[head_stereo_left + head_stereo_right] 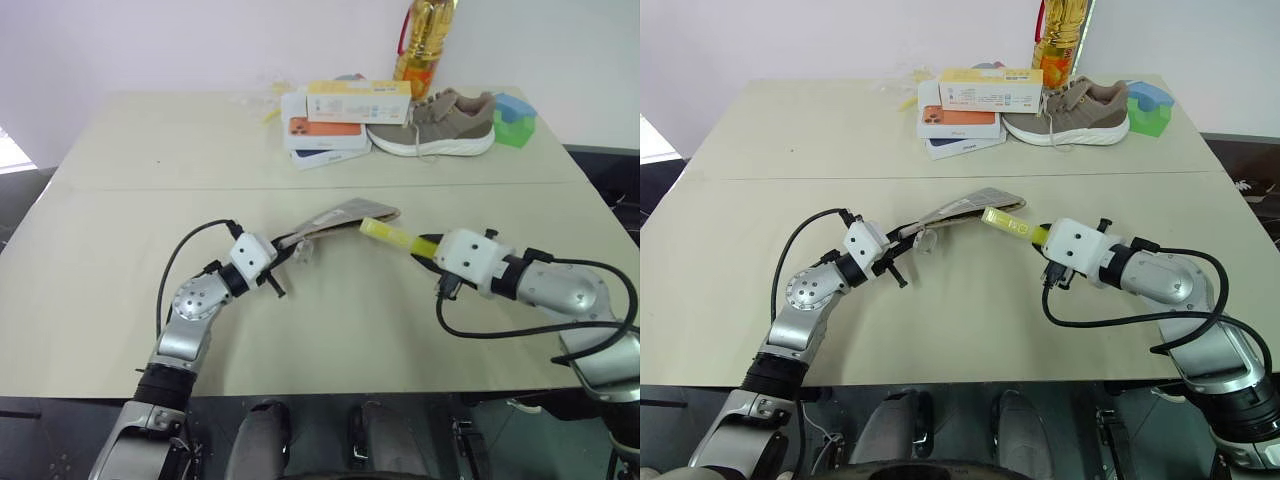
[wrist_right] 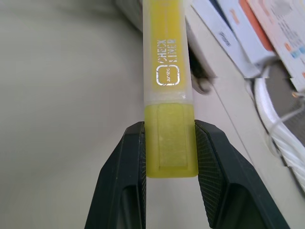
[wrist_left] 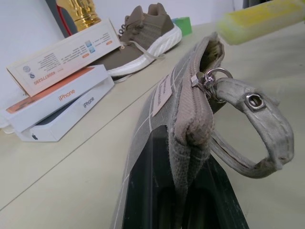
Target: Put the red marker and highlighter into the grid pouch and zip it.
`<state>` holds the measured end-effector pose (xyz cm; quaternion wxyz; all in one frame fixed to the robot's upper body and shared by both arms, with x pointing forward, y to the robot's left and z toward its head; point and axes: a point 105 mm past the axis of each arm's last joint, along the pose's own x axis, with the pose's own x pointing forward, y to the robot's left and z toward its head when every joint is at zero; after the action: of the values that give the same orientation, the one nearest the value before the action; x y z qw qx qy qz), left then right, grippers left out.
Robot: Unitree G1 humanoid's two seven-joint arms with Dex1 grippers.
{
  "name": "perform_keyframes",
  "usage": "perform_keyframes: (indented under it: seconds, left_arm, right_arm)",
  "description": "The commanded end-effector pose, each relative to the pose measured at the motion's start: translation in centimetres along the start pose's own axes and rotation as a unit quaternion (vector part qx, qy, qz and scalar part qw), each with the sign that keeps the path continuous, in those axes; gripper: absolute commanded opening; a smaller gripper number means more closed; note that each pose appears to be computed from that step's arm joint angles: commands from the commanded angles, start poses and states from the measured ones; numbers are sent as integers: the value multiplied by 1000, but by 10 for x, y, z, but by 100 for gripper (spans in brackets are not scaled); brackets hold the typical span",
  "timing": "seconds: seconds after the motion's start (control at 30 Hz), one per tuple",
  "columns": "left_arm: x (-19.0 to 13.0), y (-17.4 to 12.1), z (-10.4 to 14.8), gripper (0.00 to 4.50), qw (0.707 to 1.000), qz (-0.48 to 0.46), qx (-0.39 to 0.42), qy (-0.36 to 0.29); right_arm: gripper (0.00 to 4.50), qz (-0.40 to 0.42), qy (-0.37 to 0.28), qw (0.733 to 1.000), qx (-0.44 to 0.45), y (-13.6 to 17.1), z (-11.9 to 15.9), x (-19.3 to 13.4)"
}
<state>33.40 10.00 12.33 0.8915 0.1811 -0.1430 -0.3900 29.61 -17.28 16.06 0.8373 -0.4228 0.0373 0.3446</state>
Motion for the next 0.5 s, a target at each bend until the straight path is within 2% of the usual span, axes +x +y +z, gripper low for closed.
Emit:
perform_keyframes:
  seconds: [0.03,0.5]
  left_arm:
    - [4,2,13,0,1000,0,7,-26]
    - [1,-7,19,0,999,-28,15,-40]
  right_arm:
    - [86,-17,-15,1000,-7,-7,10,-3]
    - [86,-19,8,1000,14,-8,0,-1]
